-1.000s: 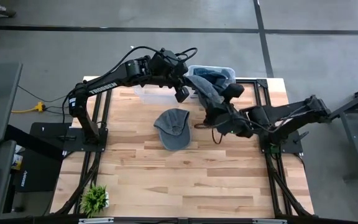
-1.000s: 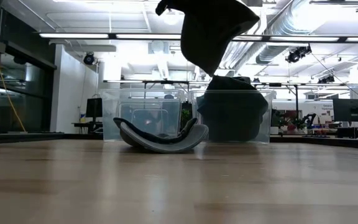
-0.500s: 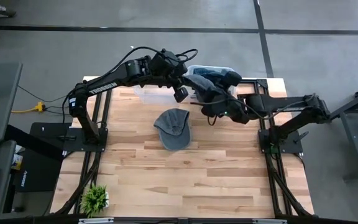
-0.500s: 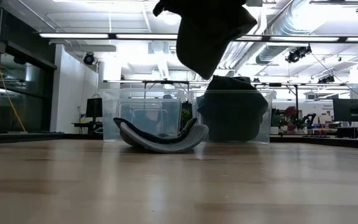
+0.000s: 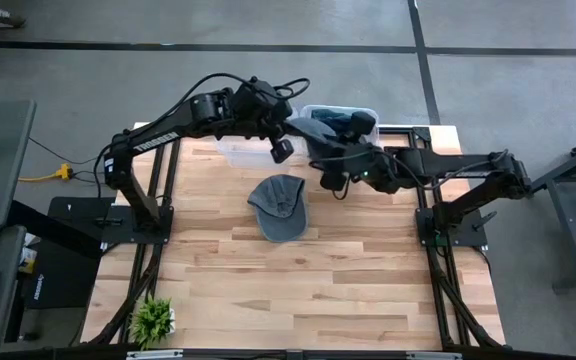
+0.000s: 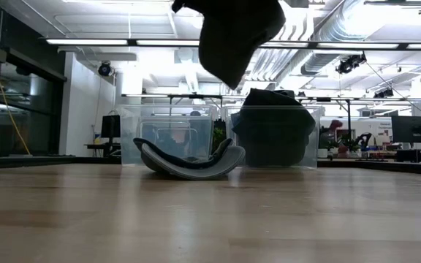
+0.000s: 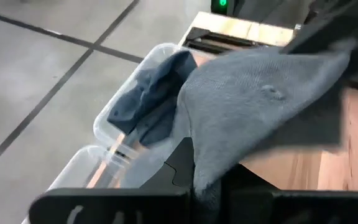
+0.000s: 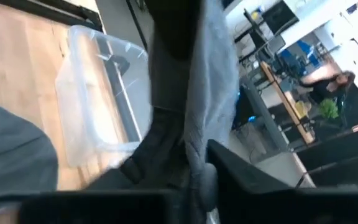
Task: Pick & Place hat
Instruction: Put the right gray cap into the left transparent bin
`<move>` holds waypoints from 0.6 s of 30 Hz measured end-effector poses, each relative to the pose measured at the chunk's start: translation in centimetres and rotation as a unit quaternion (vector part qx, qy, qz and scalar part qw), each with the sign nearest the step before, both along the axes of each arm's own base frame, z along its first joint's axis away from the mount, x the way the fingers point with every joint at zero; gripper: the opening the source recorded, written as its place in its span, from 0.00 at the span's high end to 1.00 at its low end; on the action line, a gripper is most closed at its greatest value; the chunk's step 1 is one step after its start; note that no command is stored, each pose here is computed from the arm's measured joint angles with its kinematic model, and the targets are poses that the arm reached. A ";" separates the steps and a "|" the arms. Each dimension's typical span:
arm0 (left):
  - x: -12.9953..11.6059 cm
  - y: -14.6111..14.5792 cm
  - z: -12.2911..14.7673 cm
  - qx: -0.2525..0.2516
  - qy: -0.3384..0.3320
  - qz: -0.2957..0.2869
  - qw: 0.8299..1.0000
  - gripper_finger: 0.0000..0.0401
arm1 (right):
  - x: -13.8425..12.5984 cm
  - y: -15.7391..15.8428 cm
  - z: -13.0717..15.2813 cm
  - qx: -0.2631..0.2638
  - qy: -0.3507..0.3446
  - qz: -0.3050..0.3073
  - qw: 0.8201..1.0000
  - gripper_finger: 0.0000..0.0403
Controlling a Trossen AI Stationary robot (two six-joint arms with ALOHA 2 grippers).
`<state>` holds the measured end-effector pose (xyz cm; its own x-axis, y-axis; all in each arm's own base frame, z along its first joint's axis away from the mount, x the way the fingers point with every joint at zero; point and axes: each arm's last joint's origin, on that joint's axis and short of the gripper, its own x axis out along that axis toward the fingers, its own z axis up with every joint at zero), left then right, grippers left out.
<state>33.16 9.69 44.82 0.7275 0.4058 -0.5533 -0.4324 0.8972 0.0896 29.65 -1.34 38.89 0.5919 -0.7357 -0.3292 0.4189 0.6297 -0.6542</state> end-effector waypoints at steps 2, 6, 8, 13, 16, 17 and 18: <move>-0.8 -0.2 0.3 0.000 0.010 0.002 1.000 0.99 | 0.2 -0.3 0.3 -0.006 -0.001 0.016 1.000 0.96; -1.6 -0.3 0.7 0.014 0.016 0.007 1.000 0.99 | 0.3 -1.3 1.2 0.004 -0.021 0.042 0.999 0.96; -2.0 -0.3 1.0 0.026 0.017 0.020 0.999 0.99 | 0.3 -1.8 1.9 0.023 -0.036 0.069 0.997 0.97; -2.9 -0.5 1.0 0.034 0.047 0.034 0.998 0.93 | 0.2 -3.3 3.7 0.054 -0.074 0.117 0.989 0.97; -3.2 -0.5 1.0 0.046 0.057 0.039 0.997 0.91 | 0.0 -4.0 4.3 0.063 -0.084 0.137 0.985 0.97; -3.1 -0.5 1.0 0.049 0.062 0.044 0.996 0.91 | 0.0 -4.2 4.3 0.065 -0.085 0.144 0.984 0.97; -3.1 -0.4 0.9 0.049 0.065 0.045 0.996 0.91 | 0.0 -4.5 4.4 0.067 -0.088 0.149 0.983 0.97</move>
<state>30.05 9.26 45.69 0.6108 0.5233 -0.5941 -0.4899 0.8393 0.2357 29.67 -5.81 43.28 0.8307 -0.4786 -0.2843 0.3023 0.8167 -0.4916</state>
